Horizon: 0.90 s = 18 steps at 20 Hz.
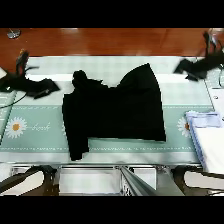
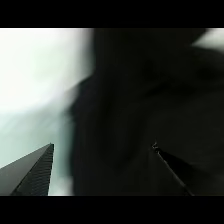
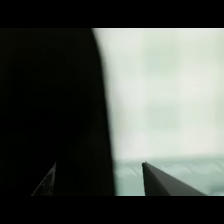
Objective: Fold the shirts.
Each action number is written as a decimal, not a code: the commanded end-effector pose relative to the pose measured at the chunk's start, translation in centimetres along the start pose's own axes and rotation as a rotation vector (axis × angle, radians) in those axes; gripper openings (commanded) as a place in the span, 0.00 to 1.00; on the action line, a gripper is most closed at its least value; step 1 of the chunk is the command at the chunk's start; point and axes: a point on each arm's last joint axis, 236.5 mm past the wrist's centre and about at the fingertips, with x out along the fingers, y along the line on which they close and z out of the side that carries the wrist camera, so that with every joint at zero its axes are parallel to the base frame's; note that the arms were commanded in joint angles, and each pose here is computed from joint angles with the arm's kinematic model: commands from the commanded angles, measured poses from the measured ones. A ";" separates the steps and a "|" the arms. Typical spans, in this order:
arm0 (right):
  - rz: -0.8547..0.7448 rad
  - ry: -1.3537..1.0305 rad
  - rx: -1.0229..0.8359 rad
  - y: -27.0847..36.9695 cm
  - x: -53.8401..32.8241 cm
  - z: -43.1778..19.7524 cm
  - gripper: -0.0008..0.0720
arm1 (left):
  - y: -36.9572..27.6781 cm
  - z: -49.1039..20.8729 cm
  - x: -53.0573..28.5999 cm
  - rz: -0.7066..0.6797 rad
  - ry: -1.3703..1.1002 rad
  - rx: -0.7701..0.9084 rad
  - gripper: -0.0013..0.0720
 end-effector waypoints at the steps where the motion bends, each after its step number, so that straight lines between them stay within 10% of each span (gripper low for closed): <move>1: 0.003 0.070 0.086 -3.4 1.1 -8.8 0.87 | 4.8 -9.0 1.8 -0.012 0.186 -0.201 0.97; 6: 0.207 0.036 0.171 0.1 3.1 -18.4 0.87 | 1.2 -14.5 5.8 -0.286 0.191 -0.319 0.97; 13: 0.164 0.118 0.181 -1.0 3.7 -21.5 0.87 | -1.8 -15.6 8.8 -0.321 0.153 -0.195 0.97; 14: 0.146 0.143 0.186 -1.4 3.7 -22.1 0.87 | -2.1 -15.6 9.0 -0.314 0.149 -0.174 0.83; 15: 0.129 0.179 0.178 -1.7 3.7 -23.0 0.87 | -2.5 -15.7 9.1 -0.316 0.155 -0.149 0.27; 16: 0.103 0.218 0.177 -2.2 3.6 -24.0 0.87 | -2.8 -15.7 9.0 -0.323 0.156 -0.136 0.05; 18: 0.081 0.273 0.191 -2.7 3.8 -25.6 0.87 | -3.1 -15.3 8.8 -0.330 0.150 -0.125 0.05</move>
